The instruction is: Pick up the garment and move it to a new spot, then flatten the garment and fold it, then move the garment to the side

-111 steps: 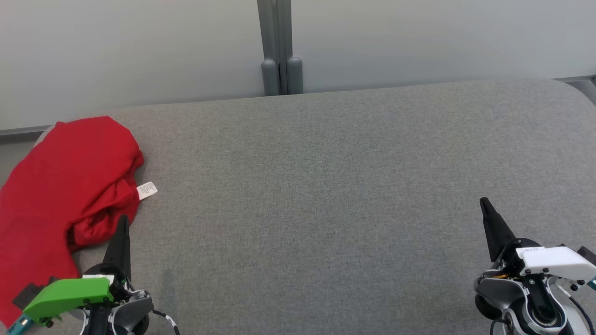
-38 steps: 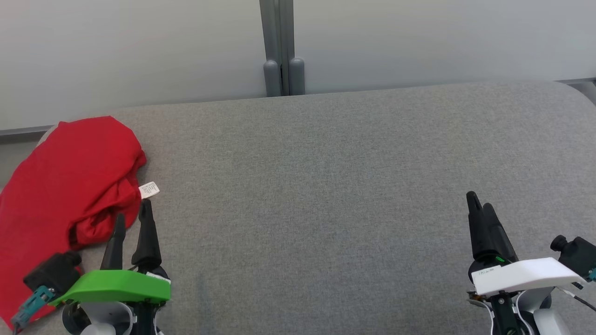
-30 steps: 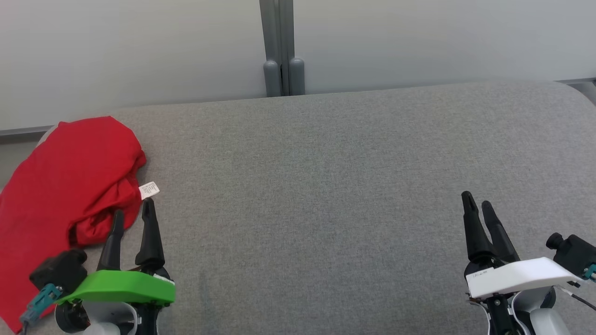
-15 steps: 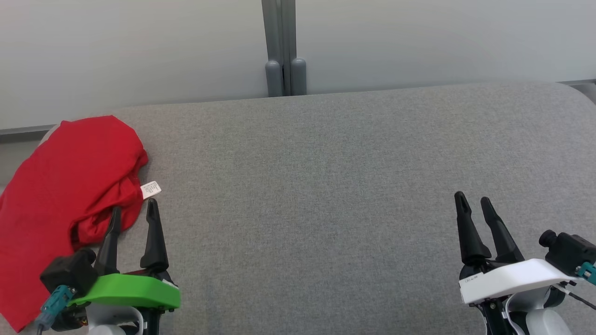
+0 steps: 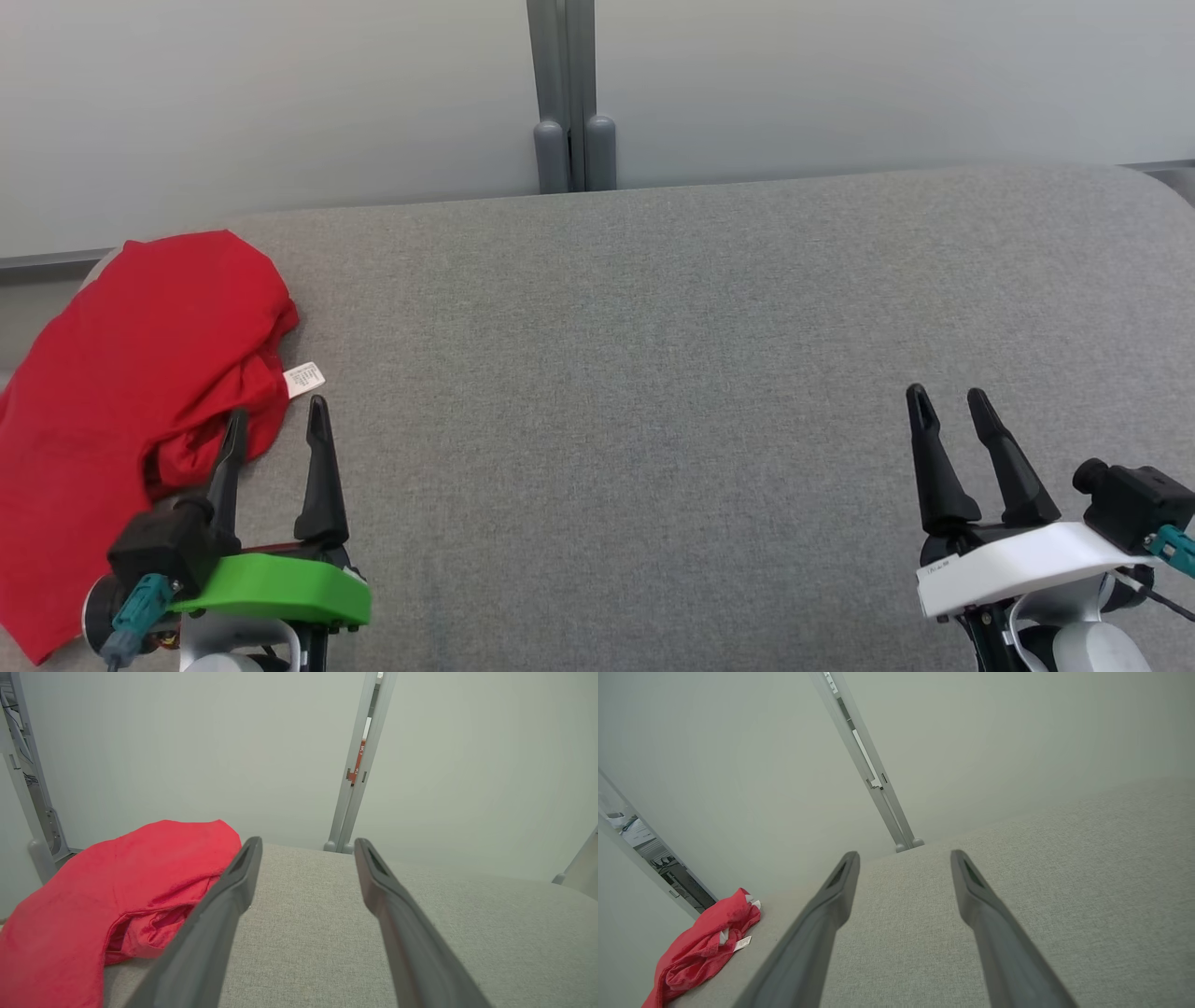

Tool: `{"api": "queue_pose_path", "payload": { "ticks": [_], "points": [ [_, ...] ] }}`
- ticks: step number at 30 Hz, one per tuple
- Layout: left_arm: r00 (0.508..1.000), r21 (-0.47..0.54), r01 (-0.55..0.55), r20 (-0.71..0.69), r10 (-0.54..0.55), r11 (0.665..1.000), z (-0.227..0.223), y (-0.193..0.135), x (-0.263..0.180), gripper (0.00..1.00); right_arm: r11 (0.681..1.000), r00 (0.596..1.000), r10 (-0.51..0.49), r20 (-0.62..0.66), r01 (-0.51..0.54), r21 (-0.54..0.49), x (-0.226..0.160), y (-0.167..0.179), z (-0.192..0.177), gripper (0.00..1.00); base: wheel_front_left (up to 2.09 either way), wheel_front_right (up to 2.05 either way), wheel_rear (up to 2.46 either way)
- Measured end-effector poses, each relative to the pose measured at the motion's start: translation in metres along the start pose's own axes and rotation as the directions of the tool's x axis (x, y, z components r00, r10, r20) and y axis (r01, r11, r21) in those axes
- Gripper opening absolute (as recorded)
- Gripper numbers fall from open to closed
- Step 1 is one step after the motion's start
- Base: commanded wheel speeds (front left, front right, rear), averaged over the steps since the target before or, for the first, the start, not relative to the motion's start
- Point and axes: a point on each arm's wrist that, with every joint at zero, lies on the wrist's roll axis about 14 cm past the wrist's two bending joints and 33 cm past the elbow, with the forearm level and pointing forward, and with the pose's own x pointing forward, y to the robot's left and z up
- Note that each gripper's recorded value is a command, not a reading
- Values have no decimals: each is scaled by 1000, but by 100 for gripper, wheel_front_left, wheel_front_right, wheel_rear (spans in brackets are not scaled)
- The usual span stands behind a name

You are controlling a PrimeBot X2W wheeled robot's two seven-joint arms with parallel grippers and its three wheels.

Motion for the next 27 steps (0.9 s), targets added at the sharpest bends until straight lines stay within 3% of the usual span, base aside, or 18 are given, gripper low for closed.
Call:
{"api": "queue_pose_path", "payload": {
  "ticks": [15,27],
  "points": [
    [1000,123,12,27,-16,992,6,-4,-3,100,992,1000,6,6,-5,-124,-1,0,6,100,0,0,0],
    [999,164,19,36,-25,986,10,-5,-6,100,979,1000,16,5,-15,-203,-3,2,8,100,0,0,0]
  ]
}}
